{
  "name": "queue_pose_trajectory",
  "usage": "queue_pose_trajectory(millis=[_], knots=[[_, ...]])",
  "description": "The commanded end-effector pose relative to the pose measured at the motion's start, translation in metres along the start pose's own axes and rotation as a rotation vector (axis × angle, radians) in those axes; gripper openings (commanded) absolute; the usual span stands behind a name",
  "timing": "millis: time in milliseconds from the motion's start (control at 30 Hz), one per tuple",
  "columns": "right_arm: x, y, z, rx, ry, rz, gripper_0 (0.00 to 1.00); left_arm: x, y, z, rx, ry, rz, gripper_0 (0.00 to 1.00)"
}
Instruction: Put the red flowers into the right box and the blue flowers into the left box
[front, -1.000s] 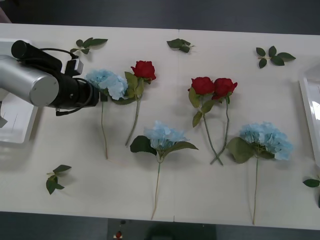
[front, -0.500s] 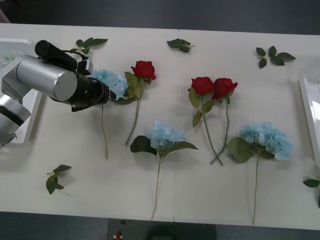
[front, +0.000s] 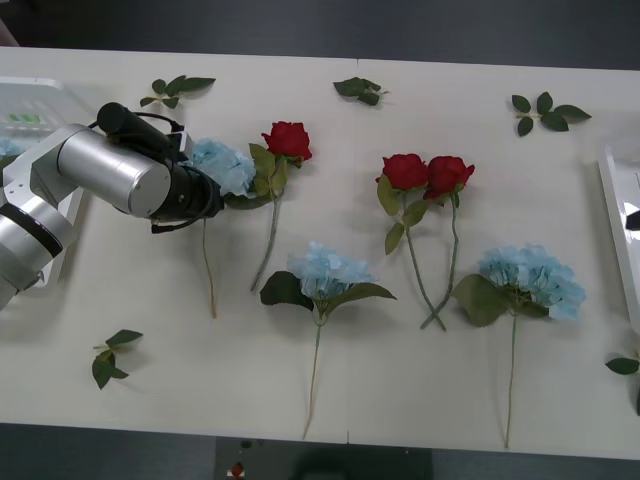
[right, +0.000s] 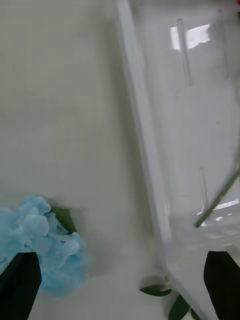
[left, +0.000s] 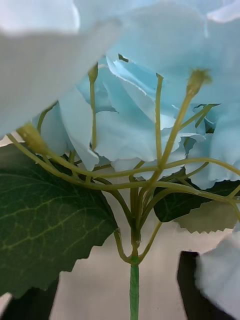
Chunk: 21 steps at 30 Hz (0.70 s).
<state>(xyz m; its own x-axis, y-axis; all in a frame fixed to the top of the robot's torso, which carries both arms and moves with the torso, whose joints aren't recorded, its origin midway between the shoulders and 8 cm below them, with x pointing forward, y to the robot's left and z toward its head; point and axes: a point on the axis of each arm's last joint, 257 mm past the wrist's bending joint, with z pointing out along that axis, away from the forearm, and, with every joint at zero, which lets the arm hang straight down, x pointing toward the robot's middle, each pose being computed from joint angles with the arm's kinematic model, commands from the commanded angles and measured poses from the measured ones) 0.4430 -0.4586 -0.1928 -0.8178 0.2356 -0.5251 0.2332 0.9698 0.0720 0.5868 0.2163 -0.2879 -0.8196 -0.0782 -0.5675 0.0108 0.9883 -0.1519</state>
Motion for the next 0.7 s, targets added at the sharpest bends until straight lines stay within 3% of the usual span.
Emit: queue_pose_trajectory(millis=[33, 200, 533, 700], knots=[[0.012, 0.043, -0.004, -0.058, -0.001, 0.034, 0.95, -0.027, 0.000, -0.012, -0.003, -0.052, -0.011, 0.08], [0.039, 0.074, 0.000, -0.088, 0.048, 0.034, 0.95, -0.025, 0.002, -0.011, -0.006, -0.050, -0.012, 0.00], [0.106, 0.103, 0.002, -0.121, 0.107, 0.029, 0.95, -0.033, 0.007, -0.017, -0.018, -0.067, 0.000, 0.00], [0.136, 0.103, 0.004, -0.122, 0.137, 0.026, 0.95, -0.061, 0.008, -0.054, -0.020, -0.128, 0.057, 0.00]])
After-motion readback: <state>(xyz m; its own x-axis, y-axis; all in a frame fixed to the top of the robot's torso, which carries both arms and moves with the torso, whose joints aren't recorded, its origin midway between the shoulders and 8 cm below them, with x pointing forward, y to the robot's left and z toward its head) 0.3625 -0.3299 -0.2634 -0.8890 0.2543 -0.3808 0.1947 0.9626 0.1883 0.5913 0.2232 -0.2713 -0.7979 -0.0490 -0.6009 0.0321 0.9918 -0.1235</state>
